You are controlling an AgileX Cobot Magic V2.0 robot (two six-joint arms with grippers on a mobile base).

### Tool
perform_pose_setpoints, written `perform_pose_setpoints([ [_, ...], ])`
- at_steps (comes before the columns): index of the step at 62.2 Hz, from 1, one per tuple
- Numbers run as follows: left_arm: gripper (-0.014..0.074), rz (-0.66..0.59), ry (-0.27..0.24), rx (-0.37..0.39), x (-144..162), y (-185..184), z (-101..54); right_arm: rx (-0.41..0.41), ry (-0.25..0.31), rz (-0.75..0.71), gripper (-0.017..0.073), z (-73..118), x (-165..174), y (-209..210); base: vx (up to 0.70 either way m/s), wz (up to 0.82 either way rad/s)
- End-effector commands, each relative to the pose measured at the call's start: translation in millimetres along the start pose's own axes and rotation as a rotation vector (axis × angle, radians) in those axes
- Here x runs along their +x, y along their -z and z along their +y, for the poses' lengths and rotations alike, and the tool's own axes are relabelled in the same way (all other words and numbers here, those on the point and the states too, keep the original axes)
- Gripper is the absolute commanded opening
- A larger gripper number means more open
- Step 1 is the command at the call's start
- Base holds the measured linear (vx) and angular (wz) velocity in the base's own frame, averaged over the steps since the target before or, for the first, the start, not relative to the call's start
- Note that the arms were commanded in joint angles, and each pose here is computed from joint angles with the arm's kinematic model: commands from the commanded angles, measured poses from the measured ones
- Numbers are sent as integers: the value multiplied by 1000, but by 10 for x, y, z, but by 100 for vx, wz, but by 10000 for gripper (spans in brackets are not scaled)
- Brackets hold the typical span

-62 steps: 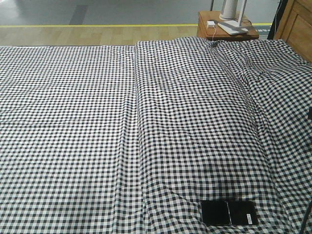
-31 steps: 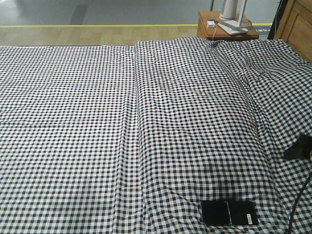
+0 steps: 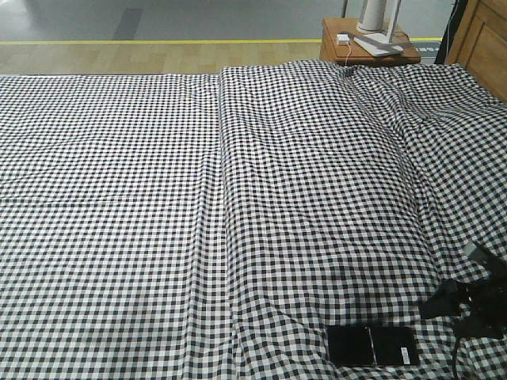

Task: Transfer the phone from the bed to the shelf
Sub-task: 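Lower the right gripper over the black phone on the bed, then close the right gripper on the black phone's edge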

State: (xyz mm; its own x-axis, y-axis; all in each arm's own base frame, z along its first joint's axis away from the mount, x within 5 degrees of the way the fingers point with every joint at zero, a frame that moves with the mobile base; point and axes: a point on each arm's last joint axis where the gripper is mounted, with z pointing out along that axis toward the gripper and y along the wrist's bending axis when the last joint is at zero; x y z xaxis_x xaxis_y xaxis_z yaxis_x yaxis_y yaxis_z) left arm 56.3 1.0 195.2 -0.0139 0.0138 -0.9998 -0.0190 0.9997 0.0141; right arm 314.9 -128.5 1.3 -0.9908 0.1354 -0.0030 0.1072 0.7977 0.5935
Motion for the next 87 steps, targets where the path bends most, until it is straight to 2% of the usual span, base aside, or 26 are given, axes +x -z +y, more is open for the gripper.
perform_pose_setpoints([
  [1, 1, -104, 18, -6, -154, 22, 6, -58, 33, -25, 629, 13, -160, 83, 0, 0],
  [16, 1, -104, 18, -6, -154, 22, 6, -171, 41, 18, 615, -169, -293, -164, 0, 0],
  [34, 1, -104, 18, -6, -154, 22, 6, -195, 53, 34, 603, -335, -344, -364, 0, 0],
  [46, 1, -104, 18, -6, -154, 22, 6, -260, 57, 39, 595, -384, -295, -525, 0, 0],
  [70, 1, -104, 18, -6, -154, 22, 6, -281, 50, 51, 595, -516, -174, -803, 0, 0],
  [87, 1, -104, 18, -6, -154, 22, 6, -434, 27, -34, 595, -448, -193, -883, 0, 0],
])
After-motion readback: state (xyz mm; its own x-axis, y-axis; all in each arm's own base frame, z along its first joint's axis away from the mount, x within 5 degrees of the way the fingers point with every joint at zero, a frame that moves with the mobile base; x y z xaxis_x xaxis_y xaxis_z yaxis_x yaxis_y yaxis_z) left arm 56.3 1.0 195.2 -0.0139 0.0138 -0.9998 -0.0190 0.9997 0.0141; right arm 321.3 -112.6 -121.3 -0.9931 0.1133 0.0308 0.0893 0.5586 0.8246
